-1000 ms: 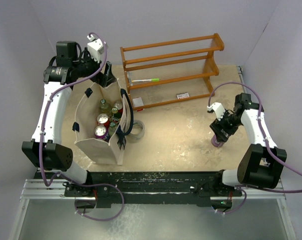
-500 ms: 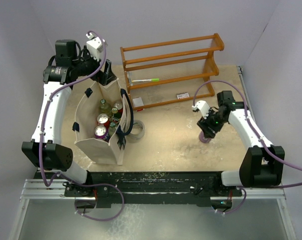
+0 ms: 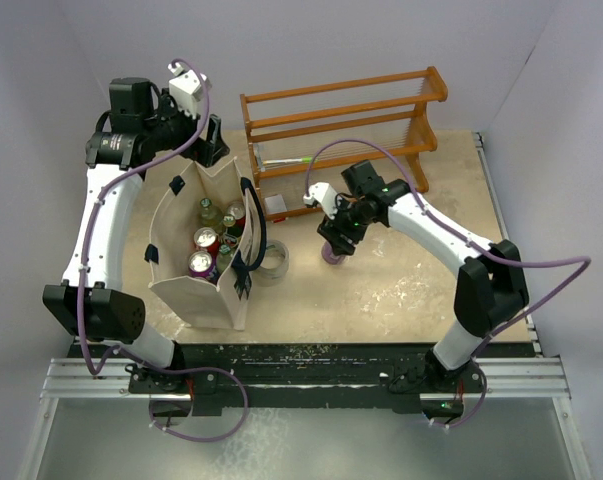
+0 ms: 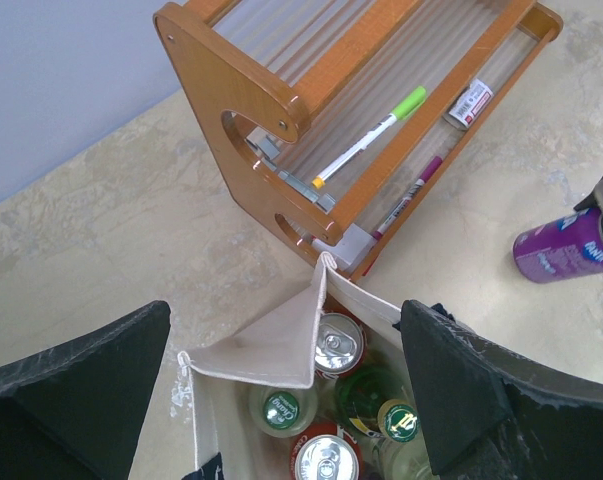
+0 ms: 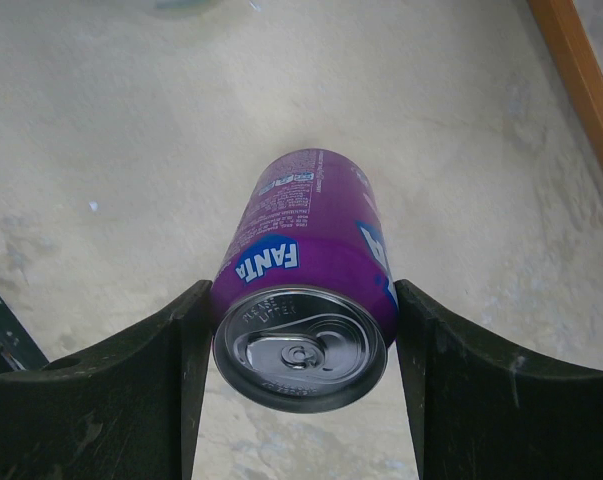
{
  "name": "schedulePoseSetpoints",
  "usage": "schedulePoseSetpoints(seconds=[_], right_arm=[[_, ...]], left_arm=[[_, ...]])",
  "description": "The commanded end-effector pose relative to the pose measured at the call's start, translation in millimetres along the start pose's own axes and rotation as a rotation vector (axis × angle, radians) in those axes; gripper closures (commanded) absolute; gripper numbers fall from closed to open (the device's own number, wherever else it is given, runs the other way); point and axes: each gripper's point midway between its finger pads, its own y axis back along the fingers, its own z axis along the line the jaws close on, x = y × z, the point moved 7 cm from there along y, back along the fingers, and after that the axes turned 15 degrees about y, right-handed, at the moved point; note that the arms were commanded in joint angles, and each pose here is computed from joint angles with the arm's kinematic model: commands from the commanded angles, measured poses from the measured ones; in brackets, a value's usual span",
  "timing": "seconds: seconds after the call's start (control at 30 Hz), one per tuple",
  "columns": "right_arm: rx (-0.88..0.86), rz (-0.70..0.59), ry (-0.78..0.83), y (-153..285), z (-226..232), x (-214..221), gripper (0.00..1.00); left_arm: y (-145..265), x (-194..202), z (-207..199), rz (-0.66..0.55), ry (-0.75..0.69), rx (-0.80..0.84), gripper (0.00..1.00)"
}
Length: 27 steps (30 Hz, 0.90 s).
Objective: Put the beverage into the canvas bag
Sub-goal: Move the drink to the center of the board.
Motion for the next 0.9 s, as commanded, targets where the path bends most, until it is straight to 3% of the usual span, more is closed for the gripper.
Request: schedulePoseSetpoints(seconds=[0.0, 0.2, 0.33, 0.43, 0.67, 0.87], right_arm=[[0.076, -0.050, 0.008, 1.1, -13.6, -32.4, 0.78], [0.067, -0.010, 0.014, -17.1, -9.1, -36.5, 0.76], [0.043, 0.002, 0.011, -26.6, -4.8, -36.7, 0.69], [0.035, -0.001, 0.008, -27.3, -3.5, -38.2, 0.59], [0.010, -0.040, 0.009, -21.7, -1.6, -46.3, 0.25], [-0.006, -0.092, 0.014, -12.6, -2.0, -58.1, 0.11]], left_arm=[[20.0, -15.0, -10.4, -0.082, -0.021, -0.025, 0.01], [23.5, -14.8, -11.2, -0.087, -0.029, -0.034, 0.01], [24.5, -15.8, -12.5, -0.091, -0.033, -0.027, 0.01], [23.5, -15.7, -13.0, -0.090, -0.034, -0.017, 0.01], [19.9, -13.5, -15.7, -0.076, -0.045, 0.019, 0.01], [19.9, -12.6, -19.7, -0.070, -0.065, 0.032, 0.01]])
